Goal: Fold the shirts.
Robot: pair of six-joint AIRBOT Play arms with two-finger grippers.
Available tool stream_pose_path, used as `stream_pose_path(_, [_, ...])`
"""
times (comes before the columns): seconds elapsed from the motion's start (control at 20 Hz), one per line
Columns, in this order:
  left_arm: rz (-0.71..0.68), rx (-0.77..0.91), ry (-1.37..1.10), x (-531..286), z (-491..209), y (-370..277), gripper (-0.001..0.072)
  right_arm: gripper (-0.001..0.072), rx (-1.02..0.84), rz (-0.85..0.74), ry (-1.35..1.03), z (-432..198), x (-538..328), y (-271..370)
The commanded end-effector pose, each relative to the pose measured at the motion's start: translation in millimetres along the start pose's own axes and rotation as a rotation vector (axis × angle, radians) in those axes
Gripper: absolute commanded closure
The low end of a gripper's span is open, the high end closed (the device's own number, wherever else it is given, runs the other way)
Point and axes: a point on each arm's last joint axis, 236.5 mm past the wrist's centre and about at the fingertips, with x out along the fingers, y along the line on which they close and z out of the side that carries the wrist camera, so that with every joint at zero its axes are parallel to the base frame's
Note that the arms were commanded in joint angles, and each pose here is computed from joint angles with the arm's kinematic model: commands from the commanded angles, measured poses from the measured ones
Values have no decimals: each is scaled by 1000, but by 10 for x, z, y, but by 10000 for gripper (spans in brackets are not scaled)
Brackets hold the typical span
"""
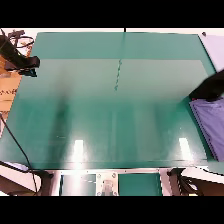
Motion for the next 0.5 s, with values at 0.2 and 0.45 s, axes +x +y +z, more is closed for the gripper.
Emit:
stream_pose_path(0.2, [-33,3,1,-3,-2,-77,683,691,212,-312,-129,56,-1014,-1014])
stream_pose_path(0.45, [-51,10,-2,-5,4,-119,683,691,323,-473,-71,-457,-1357,-1457])
